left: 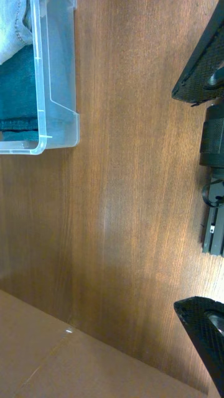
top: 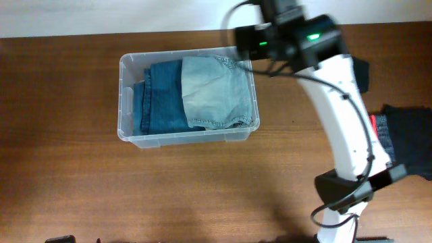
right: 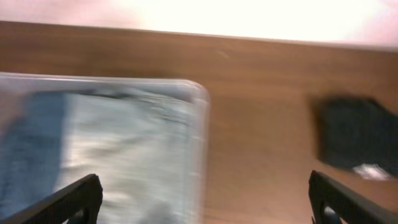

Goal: Pack container
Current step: 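Lift the right gripper out of the container and swing right, then move the right gripper over the black shirt with red trim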

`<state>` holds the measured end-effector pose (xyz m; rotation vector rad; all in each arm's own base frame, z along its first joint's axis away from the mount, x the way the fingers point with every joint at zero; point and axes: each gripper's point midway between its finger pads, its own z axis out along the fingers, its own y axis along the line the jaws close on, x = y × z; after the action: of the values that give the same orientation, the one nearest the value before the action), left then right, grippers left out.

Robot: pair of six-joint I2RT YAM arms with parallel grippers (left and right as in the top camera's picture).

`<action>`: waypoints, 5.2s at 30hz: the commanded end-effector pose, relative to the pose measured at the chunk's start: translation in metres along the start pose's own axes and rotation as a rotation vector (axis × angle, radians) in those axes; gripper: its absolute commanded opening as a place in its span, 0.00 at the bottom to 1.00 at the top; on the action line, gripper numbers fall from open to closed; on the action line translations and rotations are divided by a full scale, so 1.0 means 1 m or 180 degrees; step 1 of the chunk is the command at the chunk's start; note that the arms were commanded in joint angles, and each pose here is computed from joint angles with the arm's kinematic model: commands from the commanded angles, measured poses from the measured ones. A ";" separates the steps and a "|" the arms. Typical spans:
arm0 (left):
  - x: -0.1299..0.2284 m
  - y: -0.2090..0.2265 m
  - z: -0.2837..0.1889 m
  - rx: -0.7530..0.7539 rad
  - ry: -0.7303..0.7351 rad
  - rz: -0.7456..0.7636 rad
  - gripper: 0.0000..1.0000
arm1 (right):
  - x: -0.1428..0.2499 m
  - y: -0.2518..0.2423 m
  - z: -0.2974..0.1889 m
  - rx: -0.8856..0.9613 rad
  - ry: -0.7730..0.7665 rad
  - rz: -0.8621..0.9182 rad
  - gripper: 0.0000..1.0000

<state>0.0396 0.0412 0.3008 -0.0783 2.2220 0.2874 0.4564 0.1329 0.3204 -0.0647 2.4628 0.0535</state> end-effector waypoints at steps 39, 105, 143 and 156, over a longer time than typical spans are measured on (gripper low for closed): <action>0.000 0.003 0.000 -0.0041 -0.0001 0.0012 1.00 | 0.151 -0.399 -0.147 0.1272 0.0002 0.3946 0.99; 0.000 0.003 0.000 -0.0041 -0.0001 0.0012 1.00 | 0.012 -0.128 -0.221 0.0255 -0.1167 -0.0246 0.99; 0.000 0.003 0.000 -0.0041 -0.0001 0.0012 0.99 | 0.173 -0.364 -0.047 -0.0006 -0.0092 0.3049 0.99; 0.000 0.003 0.000 -0.0041 -0.0001 0.0012 0.99 | 0.273 -0.407 -0.001 -0.0016 -0.0317 0.3900 0.99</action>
<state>0.0395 0.0412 0.3009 -0.0781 2.2217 0.2869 0.2783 -0.2796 0.1458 1.3161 2.1051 0.4953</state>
